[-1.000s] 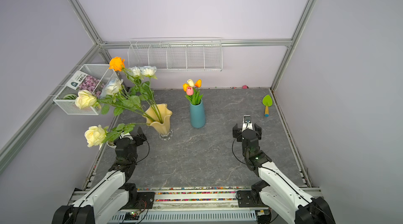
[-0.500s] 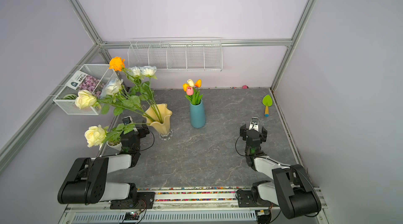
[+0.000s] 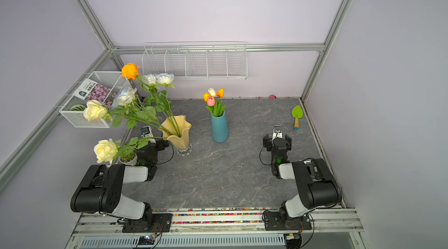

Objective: Arrange the flowers in different vases according to their variety
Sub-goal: Reset both arms

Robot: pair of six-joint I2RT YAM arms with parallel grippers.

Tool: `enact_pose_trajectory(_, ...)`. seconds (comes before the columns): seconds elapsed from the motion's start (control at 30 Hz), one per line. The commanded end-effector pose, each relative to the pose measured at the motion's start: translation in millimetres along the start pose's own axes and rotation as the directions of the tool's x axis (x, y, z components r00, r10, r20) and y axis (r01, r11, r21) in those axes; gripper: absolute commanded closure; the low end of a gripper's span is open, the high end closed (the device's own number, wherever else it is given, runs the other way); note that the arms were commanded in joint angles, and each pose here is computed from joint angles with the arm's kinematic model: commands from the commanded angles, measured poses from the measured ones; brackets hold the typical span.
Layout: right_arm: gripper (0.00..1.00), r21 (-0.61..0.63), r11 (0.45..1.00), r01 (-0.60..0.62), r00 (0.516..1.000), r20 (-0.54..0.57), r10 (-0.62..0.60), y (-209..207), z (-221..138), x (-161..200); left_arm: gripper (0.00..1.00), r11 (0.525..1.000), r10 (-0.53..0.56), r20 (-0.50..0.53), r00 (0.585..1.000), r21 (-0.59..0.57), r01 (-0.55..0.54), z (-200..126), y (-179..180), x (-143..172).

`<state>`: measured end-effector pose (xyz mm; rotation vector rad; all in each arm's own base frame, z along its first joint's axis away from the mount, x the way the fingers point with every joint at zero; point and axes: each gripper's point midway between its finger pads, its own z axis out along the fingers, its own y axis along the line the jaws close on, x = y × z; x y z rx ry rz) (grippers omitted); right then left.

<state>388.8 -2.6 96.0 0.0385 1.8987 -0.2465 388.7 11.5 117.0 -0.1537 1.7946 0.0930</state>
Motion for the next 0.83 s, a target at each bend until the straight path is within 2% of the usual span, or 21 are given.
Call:
enact_pose_trajectory(0.0,0.01,-0.027,1.0,-0.001,1.0,-0.014,0.001,3.7,0.7,1.4,0.0,1.0,0.011,0.012,1.0,0.016,-0.012,3.8,-2.4,-6.2)
enact_pose_trajectory(0.8,0.01,-0.045,0.999,-0.012,0.999,-0.031,0.011,3.3,3.4,2.4,0.0,1.0,0.012,0.008,1.0,0.018,-0.012,4.5,-2.7,-5.7)
